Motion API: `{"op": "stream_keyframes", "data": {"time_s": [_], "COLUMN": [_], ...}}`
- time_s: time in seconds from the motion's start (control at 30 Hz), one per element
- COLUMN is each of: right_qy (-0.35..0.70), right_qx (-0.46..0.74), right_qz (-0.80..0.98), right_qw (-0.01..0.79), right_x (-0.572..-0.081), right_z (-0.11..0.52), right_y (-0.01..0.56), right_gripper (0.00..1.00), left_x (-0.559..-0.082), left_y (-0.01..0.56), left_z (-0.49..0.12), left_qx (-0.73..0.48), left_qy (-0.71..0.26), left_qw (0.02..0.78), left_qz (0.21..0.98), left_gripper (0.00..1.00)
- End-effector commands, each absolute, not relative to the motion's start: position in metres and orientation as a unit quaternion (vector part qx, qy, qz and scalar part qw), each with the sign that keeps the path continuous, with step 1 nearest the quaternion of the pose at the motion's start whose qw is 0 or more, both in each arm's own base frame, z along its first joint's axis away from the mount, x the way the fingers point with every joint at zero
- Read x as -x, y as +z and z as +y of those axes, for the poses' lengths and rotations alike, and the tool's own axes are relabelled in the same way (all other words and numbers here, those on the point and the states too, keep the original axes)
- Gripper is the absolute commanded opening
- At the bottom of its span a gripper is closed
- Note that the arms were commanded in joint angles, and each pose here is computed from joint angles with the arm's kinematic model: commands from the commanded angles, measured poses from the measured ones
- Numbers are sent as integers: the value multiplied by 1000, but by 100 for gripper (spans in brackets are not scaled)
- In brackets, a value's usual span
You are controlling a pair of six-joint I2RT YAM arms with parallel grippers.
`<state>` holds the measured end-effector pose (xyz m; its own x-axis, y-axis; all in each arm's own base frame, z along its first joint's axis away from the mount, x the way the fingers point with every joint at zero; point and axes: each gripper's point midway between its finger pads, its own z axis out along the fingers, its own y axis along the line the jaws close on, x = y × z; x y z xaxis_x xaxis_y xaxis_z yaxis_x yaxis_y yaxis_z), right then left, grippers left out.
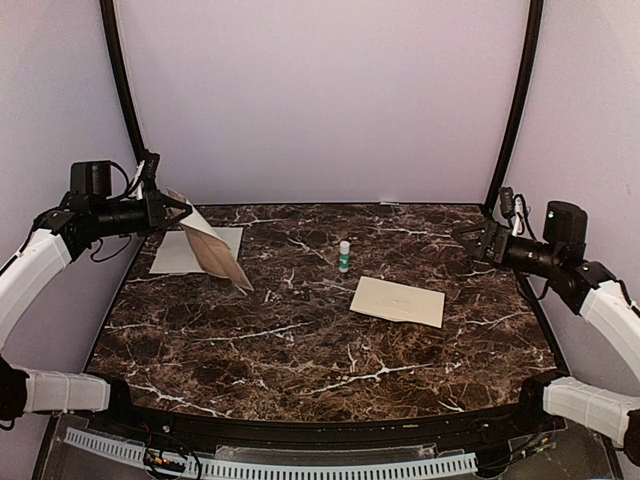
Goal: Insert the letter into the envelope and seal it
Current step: Pick up the letter from the center of the board.
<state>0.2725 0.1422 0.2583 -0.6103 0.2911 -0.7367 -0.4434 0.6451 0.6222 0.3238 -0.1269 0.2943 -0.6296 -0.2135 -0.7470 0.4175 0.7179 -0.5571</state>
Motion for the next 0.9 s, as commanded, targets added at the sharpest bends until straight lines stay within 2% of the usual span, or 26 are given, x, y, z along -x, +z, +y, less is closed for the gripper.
{"op": "stream_keyframes", "data": {"time_s": [0.0,0.17,0.3,0.5,0.87], "right_qy": [458,475,490,520,541], "right_qx": [105,130,152,191,259], "right_qz": [755,748,740,723,695], "right_qw": [457,444,435,414,396], "right_x": [-259,-250,-245,-236,-235], "right_z": [163,188,210,240,262], "right_y": [296,299,306,311,318], "right_gripper": [99,98,98,94,99], "left_x": [-294,-266,-231,-193,-127], "left_y": [330,357,367,370,390], "left_z": [-167,-218,-272,-327,-366], "left_qx": [-113,-183,-257,-345,-444], "left_qy": [-430,-497,-544,-544,-534], "left_qw": [412,396,353,299,237], "left_qz": [795,751,717,704,680], "left_gripper": [0,0,0,0,0]}}
